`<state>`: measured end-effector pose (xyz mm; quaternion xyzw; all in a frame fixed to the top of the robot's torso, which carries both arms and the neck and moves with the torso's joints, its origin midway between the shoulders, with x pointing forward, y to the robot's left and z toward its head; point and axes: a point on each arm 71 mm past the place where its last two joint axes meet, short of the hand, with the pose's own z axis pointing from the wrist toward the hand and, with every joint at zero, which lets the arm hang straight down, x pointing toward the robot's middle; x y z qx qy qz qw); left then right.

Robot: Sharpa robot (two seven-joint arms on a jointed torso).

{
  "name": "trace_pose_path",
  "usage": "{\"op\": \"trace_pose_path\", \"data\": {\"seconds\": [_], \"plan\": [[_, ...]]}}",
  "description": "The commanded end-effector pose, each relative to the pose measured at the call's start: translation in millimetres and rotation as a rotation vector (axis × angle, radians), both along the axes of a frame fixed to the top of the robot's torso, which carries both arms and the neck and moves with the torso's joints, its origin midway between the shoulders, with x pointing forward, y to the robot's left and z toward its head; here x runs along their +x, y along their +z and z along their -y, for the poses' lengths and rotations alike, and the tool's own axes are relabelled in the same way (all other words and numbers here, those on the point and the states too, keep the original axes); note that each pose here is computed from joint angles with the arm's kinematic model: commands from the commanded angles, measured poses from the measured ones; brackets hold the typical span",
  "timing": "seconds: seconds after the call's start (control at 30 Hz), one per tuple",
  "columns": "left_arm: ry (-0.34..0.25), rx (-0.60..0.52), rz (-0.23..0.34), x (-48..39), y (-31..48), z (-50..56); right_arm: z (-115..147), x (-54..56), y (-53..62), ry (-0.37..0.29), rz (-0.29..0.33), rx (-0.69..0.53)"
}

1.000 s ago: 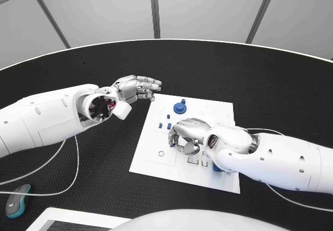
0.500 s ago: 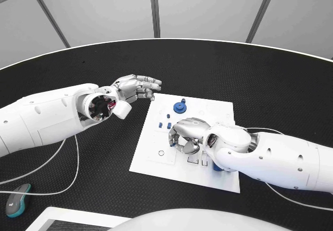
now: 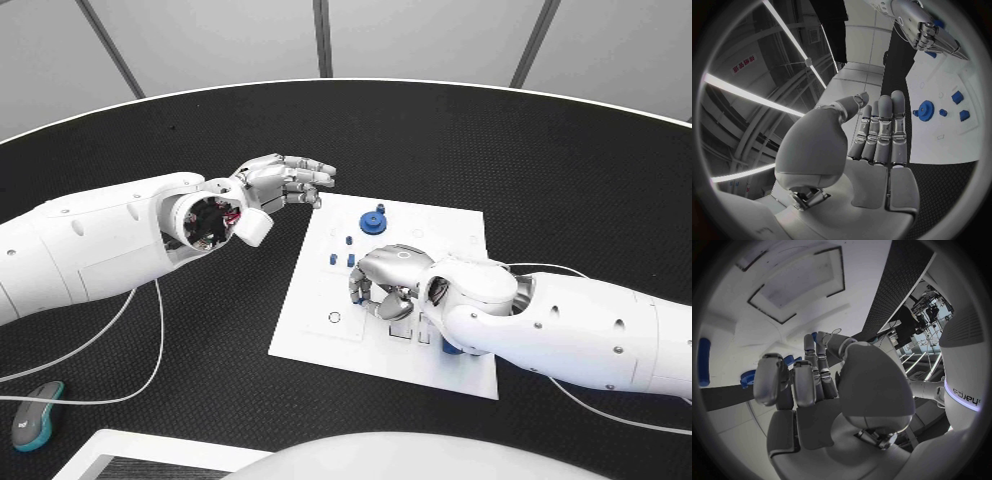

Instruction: Assemble the parts on the task board

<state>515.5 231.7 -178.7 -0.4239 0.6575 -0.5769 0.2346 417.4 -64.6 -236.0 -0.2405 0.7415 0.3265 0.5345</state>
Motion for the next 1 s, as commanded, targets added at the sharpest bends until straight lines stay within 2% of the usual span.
{"op": "trace_pose_path", "data": {"seconds": [0.03,1.0], "plan": [[-0.001,0.000,0.000,0.0,0.1,0.2,-0.2,0.6,-0.4,-0.003,-0.001,-0.003],[-0.014,0.002,-0.009,-0.6,0.1,1.3,-4.7,2.5,-0.3,-0.014,0.006,0.003]]}}
